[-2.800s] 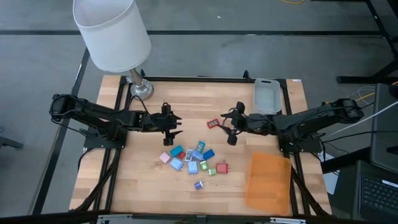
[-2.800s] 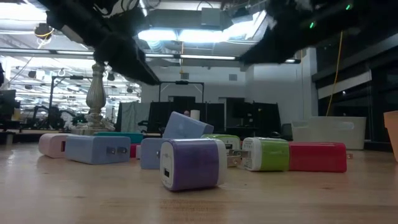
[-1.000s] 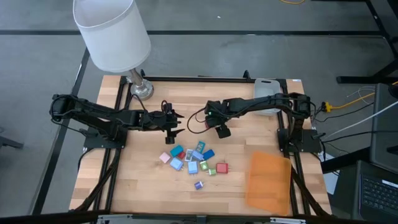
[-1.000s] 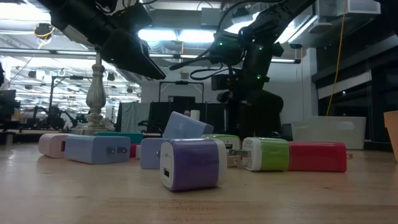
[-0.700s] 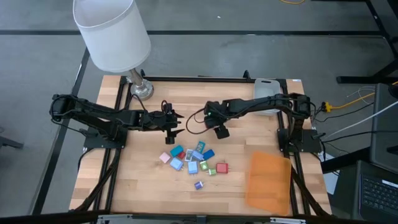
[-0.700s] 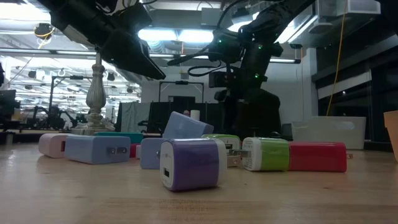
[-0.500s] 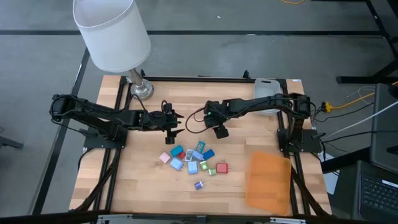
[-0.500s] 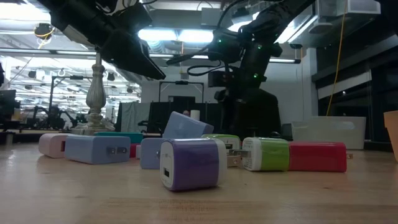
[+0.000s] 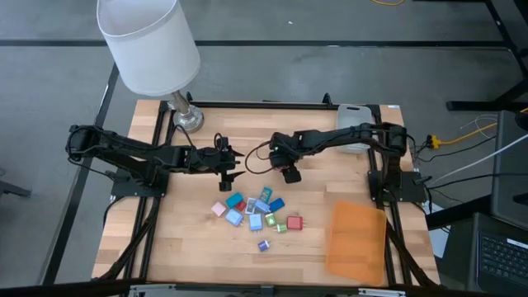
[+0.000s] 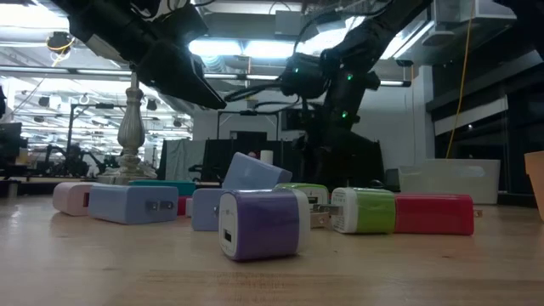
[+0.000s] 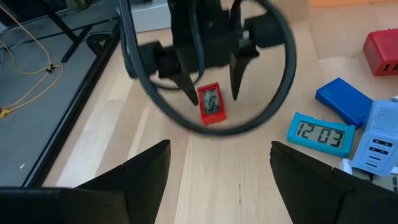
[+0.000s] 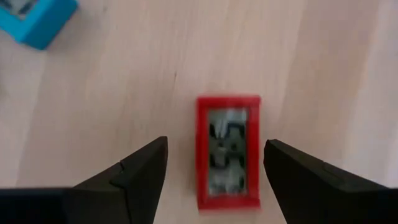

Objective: Pick & Place Office items
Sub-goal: Put the top red digital clock into the gray bin, then put the left light blue digital clock into the gray bin

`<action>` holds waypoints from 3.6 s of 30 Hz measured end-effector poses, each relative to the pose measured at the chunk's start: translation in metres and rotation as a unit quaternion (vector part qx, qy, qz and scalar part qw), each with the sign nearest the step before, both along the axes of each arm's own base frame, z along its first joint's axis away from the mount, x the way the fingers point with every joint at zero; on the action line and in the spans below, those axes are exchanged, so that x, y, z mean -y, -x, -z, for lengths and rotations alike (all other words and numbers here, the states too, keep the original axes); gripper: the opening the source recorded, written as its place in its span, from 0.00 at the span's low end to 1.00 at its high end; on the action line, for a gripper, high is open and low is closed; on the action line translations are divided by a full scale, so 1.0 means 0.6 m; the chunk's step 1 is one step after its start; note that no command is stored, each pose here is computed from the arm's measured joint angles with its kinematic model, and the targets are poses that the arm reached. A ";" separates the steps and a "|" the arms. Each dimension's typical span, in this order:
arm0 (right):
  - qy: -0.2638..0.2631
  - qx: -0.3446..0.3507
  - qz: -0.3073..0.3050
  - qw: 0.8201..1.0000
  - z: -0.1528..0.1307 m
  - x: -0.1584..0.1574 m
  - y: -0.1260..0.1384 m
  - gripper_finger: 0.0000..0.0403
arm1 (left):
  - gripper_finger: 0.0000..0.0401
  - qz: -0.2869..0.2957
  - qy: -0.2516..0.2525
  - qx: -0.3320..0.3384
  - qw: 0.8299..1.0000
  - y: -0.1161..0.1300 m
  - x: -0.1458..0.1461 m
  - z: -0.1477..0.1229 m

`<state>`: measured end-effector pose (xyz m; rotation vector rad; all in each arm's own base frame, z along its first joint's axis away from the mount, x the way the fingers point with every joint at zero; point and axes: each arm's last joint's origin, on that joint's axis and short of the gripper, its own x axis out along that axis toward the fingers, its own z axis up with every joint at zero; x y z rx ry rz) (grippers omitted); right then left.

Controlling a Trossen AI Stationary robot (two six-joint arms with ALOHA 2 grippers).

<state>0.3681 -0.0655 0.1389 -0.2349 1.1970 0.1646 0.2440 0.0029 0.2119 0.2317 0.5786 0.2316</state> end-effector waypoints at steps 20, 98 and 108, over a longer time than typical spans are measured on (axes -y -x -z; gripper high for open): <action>-0.048 0.003 0.025 0.999 0.026 0.017 -0.005 0.43 | 0.67 0.006 0.005 -0.002 1.000 0.000 0.001 0.001; 0.099 0.080 0.612 0.781 -0.123 0.139 0.409 0.73 | 0.67 -0.004 0.020 0.047 0.999 -0.006 -0.001 -0.010; -0.085 0.252 0.451 0.852 -0.149 0.144 0.365 0.65 | 0.67 0.004 0.009 0.056 0.998 -0.008 -0.001 -0.014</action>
